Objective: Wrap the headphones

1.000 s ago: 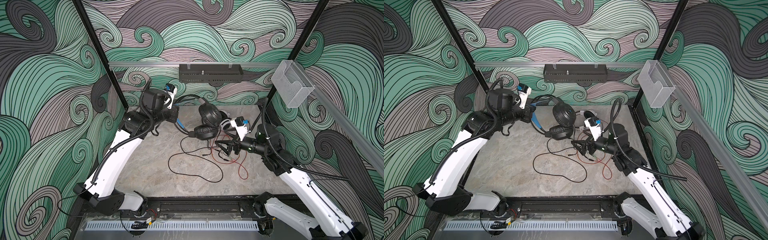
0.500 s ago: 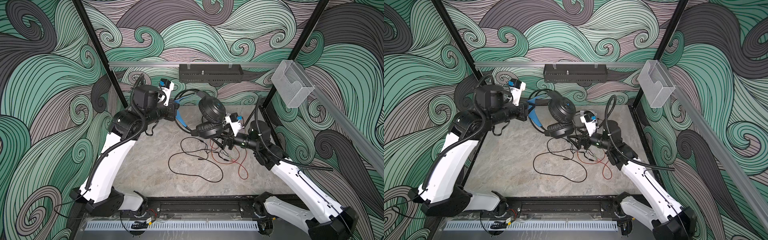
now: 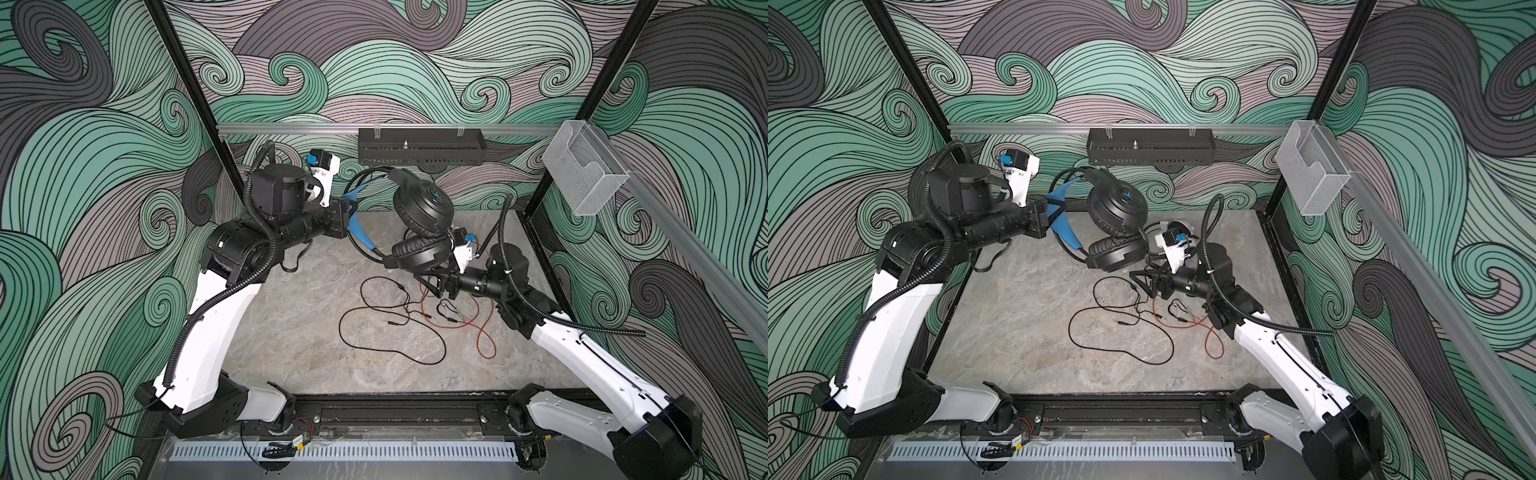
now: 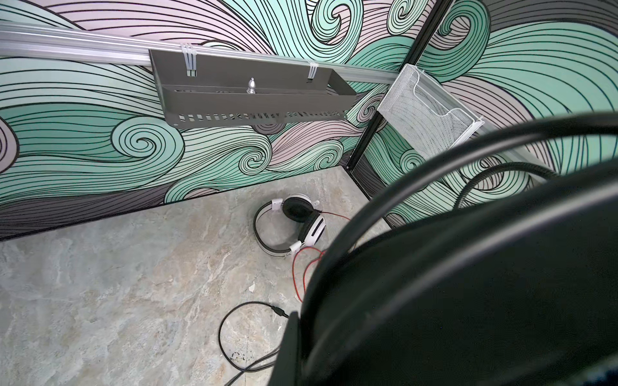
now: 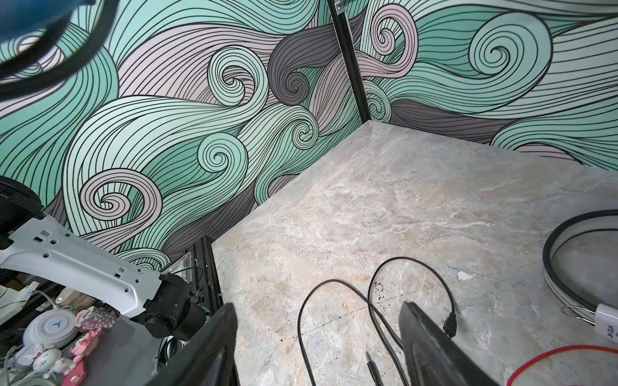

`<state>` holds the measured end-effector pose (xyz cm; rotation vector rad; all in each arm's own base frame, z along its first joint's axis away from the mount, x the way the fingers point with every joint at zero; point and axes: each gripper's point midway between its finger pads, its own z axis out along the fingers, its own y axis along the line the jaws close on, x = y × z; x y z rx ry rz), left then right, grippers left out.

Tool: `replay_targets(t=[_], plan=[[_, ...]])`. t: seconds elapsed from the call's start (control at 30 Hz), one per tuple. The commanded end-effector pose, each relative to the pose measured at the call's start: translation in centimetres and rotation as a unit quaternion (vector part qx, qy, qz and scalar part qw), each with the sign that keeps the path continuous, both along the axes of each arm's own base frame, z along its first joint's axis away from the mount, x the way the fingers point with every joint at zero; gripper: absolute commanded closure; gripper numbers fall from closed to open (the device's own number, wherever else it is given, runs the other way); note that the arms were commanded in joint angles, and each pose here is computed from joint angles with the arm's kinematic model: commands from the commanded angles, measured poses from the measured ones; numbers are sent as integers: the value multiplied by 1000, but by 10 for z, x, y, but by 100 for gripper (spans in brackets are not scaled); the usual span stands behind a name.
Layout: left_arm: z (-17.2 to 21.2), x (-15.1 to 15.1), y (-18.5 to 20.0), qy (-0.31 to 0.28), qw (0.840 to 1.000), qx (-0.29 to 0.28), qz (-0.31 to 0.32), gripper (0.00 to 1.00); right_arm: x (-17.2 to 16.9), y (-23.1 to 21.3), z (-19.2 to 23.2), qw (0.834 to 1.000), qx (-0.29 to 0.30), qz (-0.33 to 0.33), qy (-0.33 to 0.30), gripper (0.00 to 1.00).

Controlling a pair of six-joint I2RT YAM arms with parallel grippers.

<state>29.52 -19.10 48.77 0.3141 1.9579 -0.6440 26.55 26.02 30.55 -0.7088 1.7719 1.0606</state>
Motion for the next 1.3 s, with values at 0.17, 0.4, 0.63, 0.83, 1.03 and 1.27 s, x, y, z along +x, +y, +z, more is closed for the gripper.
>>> replay_targets(t=[0.17, 0.4, 0.63, 0.83, 1.03, 1.27], plan=[[46, -19, -2, -26, 996, -81, -16, 100, -3, 9, -2, 1000, 13, 18, -1, 28], [47, -16, 8, -16, 995, -94, 8, 100, -14, 4, -11, 1000, -9, 24, 0, 53], [41, -7, 28, 2, 994, -104, 45, 100, -24, -8, -15, 999, -38, 12, -1, 88], [14, 5, 64, 27, 989, -91, 112, 100, -24, -42, -15, 991, -120, -56, -30, 100], [-32, 17, 110, 51, 977, -32, 203, 100, -21, -92, -8, 959, -230, -149, -68, 100], [-89, 21, 147, 87, 953, 19, 289, 100, -23, -114, 6, 933, -304, -161, -109, 100]])
